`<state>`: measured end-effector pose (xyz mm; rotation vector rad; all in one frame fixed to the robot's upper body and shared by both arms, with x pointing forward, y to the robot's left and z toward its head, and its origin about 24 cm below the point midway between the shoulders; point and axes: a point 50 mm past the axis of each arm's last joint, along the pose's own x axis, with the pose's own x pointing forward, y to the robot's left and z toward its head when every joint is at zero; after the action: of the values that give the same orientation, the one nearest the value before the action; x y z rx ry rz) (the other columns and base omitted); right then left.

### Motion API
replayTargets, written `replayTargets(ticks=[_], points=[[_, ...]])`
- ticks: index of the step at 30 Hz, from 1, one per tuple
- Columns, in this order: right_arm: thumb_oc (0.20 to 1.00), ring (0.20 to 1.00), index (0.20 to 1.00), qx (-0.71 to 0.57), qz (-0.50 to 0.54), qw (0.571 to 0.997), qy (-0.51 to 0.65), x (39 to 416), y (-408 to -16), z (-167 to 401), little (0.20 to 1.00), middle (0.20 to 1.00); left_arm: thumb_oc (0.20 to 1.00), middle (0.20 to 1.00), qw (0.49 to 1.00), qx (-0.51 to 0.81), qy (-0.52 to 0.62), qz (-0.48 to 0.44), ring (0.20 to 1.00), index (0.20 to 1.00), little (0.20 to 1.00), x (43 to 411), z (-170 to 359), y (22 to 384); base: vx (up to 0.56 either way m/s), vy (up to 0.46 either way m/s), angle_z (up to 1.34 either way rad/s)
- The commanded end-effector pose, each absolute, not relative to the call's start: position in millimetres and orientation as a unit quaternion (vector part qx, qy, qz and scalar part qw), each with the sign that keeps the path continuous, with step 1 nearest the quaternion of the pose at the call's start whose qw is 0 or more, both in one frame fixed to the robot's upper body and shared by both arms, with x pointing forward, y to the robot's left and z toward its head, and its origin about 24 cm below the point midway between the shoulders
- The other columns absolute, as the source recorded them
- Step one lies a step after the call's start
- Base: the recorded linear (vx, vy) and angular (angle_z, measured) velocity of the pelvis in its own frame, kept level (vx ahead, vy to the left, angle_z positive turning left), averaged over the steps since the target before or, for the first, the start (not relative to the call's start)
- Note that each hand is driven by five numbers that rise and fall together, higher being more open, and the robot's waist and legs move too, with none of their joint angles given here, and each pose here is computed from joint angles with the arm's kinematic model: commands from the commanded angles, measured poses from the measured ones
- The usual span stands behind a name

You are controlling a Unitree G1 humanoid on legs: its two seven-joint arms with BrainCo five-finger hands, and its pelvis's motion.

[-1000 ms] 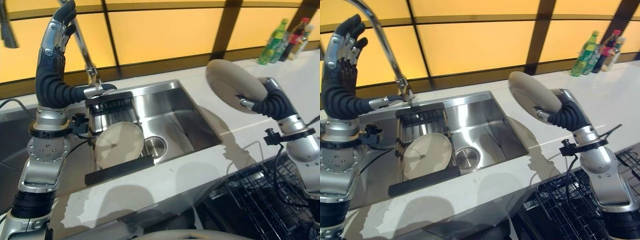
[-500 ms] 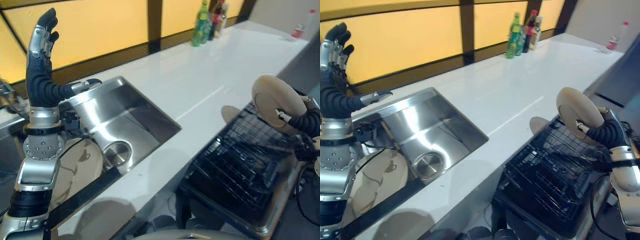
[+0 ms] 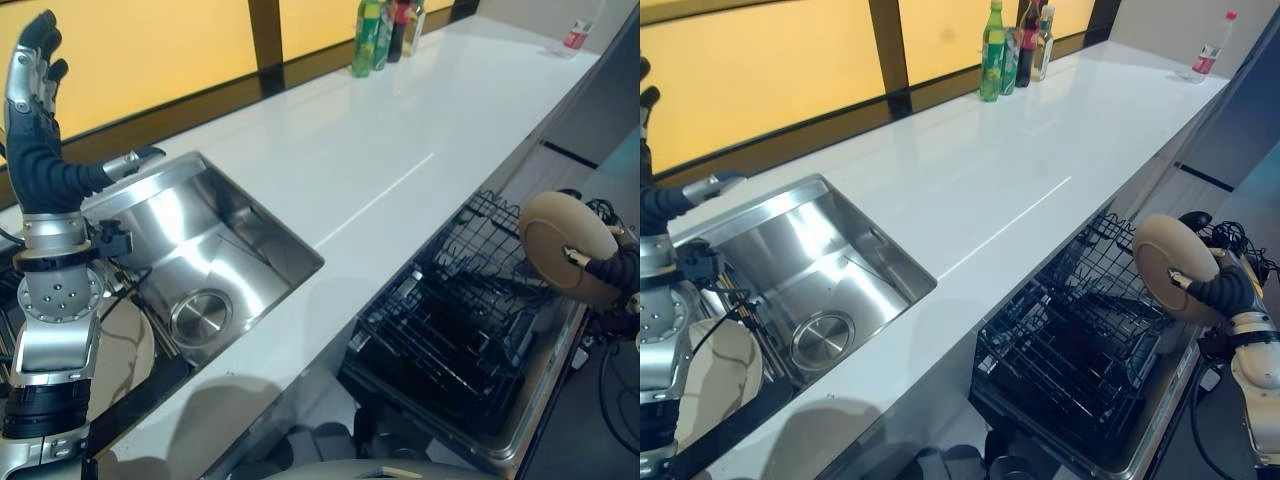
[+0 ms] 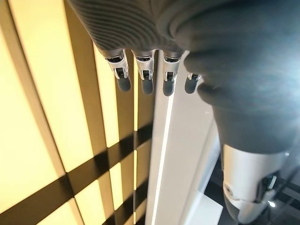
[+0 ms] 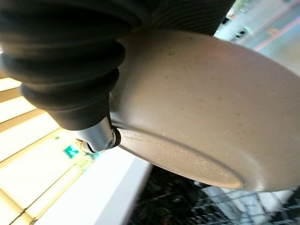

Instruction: Pick up plates and place into dishwasher.

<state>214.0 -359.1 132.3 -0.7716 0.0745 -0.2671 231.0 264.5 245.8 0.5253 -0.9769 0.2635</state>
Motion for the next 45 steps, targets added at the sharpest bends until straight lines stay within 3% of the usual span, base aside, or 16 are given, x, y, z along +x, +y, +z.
replayTargets(ticks=[1,13,28,45], points=[[0.200,0.200,0.200,-0.359,-0.092,0.928,0.037,219,-359,143,0.200,0.200,1.000,1.000,0.836,0.265,-0.464,0.128,1.000,1.000,1.000,230,245,271,-0.08,-0.033,-0.22],[0.200,0.200,0.200,-0.315,0.060,0.940,0.117,228,-348,111,0.200,0.200,1.000,1.000,0.838,0.265,-0.460,0.125,1.000,1.000,1.000,237,242,268,-0.04,0.004,-0.05],[0.200,0.200,0.200,-0.164,0.178,0.964,0.107,239,-307,71,0.200,0.200,1.000,1.000,0.852,0.256,-0.445,0.103,1.000,1.000,1.000,243,227,261,0.00,0.003,0.01],[0.200,0.200,0.200,-0.243,0.271,0.896,0.255,219,-288,9,0.200,0.200,1.000,1.000,0.849,0.262,-0.451,0.088,1.000,1.000,1.000,242,230,254,0.00,-0.012,0.02]])
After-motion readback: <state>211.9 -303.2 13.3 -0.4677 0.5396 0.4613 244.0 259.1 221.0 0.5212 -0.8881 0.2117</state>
